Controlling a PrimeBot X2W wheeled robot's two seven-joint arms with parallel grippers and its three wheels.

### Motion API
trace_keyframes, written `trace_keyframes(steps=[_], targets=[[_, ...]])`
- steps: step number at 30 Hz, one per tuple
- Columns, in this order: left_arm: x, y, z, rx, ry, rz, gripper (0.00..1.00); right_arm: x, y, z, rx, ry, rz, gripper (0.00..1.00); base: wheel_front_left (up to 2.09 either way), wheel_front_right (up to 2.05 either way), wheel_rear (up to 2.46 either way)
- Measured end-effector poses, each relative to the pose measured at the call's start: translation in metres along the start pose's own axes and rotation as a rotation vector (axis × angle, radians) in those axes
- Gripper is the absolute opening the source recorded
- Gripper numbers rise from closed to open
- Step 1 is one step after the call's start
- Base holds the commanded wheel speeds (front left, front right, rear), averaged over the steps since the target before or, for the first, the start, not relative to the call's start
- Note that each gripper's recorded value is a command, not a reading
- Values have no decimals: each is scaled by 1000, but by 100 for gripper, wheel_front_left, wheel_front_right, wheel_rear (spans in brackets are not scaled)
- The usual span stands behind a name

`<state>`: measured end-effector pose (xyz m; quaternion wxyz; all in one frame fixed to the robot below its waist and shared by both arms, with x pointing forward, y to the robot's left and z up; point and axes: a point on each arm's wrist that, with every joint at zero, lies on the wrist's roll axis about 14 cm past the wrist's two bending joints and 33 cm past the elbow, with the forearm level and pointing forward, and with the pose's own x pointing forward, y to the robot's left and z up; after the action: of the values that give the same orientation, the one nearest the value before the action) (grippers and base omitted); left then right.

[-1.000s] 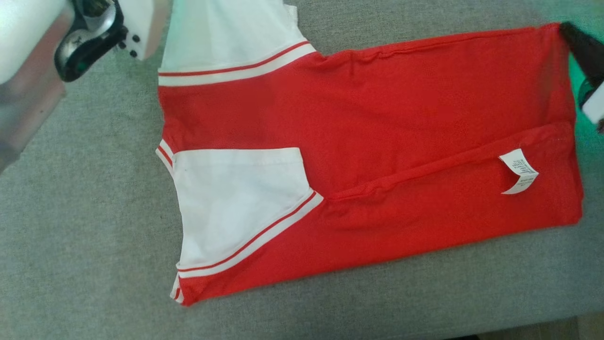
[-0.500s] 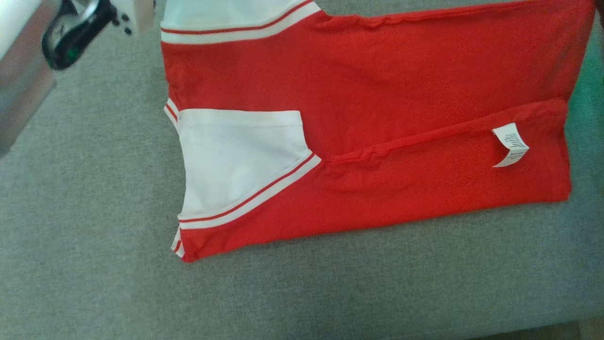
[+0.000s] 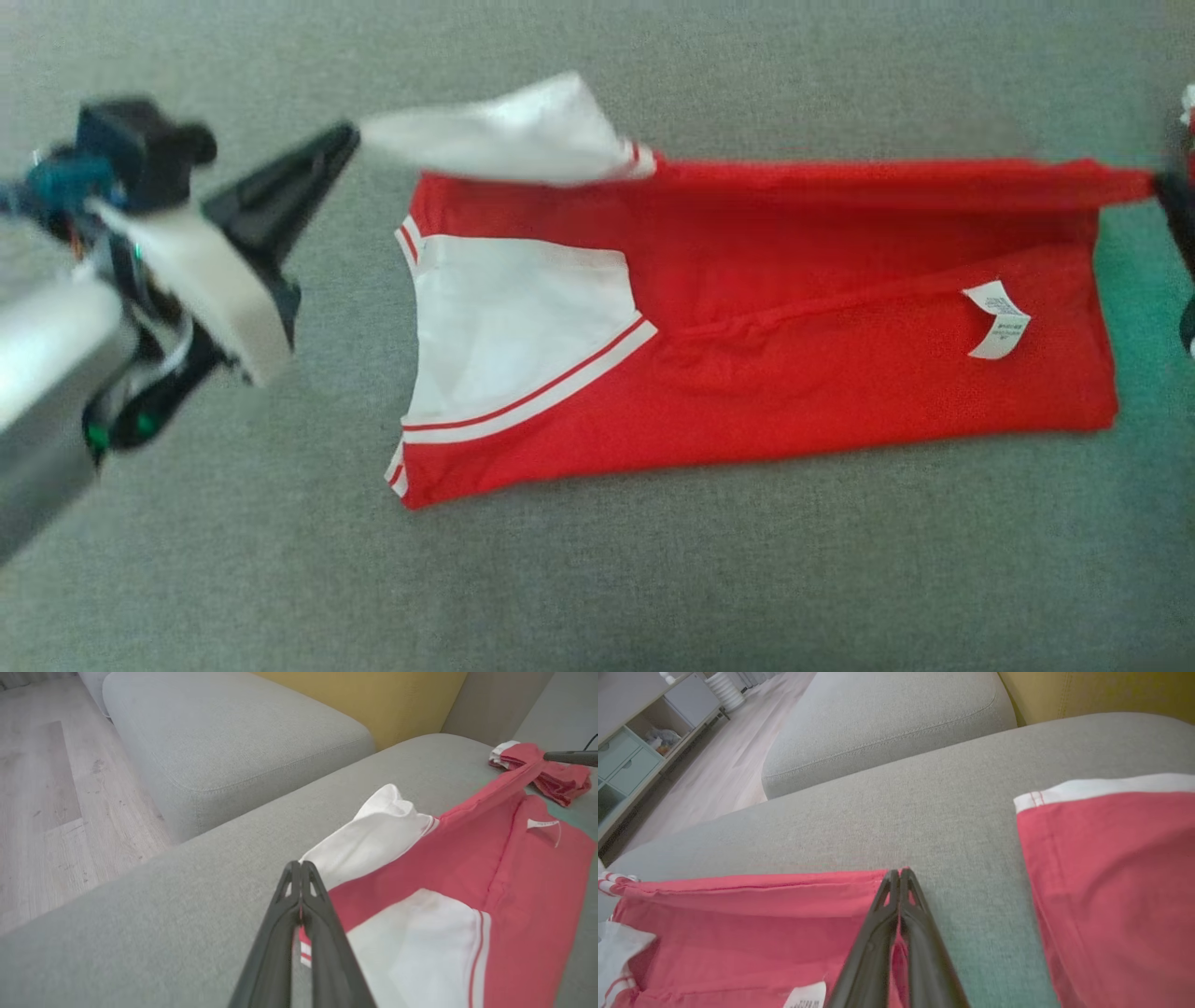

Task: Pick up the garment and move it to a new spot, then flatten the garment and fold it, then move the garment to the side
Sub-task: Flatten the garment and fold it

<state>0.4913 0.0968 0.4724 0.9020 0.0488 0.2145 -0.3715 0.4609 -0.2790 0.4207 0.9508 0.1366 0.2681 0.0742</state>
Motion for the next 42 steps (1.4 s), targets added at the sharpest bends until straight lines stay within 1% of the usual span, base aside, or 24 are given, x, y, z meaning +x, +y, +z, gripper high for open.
trace_keyframes(steps=[6, 10, 13, 17, 22, 27, 28, 29, 30, 32, 33, 34, 36, 37, 39, 40, 42], targets=[[-29, -28, -29, -54, 45, -5, 0, -16, -2, -22, -10, 47, -6, 0, 0, 0, 0], [-41, -54, -51, -136, 92, -36, 0, -24, -6, -36, -13, 69, -17, 0, 0, 0, 0], [-48, -65, -65, -182, 129, -47, 0, -25, -12, -39, -31, 76, -33, 0, 0, 0, 0], [-55, -70, -78, -226, 162, -41, 0, -24, -15, -43, -35, 84, -45, 0, 0, 0, 0], [-57, -76, -85, -251, 170, -34, 0, -27, -15, -57, -15, 113, -48, 0, 0, 0, 0], [-58, -81, -95, -246, 171, -9, 0, -31, -14, -65, 8, 115, -51, 0, 0, 0, 0], [-56, -83, -96, -251, 160, -2, 0, -31, -14, -65, 11, 105, -54, 20, 0, 0, 0], [-54, -85, -96, -255, 140, 10, 0, -33, -15, -64, 11, 91, -59, 92, 0, 0, 0], [-53, -86, -95, -258, 117, 25, 9, -33, -16, -63, 3, 74, -65, 100, 0, 0, 0], [-50, -86, -91, -254, 57, 66, 76, -35, -23, -55, -10, 14, -91, 100, 0, 0, 0], [-49, -83, -87, -244, 17, 99, 100, -37, -27, -50, -15, -24, -108, 100, 0, 0, 0], [-47, -76, -80, -243, -30, 156, 100, -39, -31, -46, -8, -57, -126, 100, 0, 0, 0], [-44, -63, -60, -283, -123, 266, 100, -43, -37, -44, 29, -114, -163, 100, 0, 0, 0], [-44, -63, -60, -283, -123, 266, 100, -43, -37, -44, 29, -114, -163, 100, 0, 0, 0], [-47, -45, -22, -300, -287, 401, 100, -46, -37, -49, 69, -142, -185, 100, 0, 0, 0], [-54, -37, -7, -292, -364, 467, 100, -46, -34, -53, 85, -153, -191, 100, 0, 0, 0], [-70, -30, 0, -254, -439, 588, 100, -46, -27, -59, 107, -166, -193, 100, 0, 0, 0]])
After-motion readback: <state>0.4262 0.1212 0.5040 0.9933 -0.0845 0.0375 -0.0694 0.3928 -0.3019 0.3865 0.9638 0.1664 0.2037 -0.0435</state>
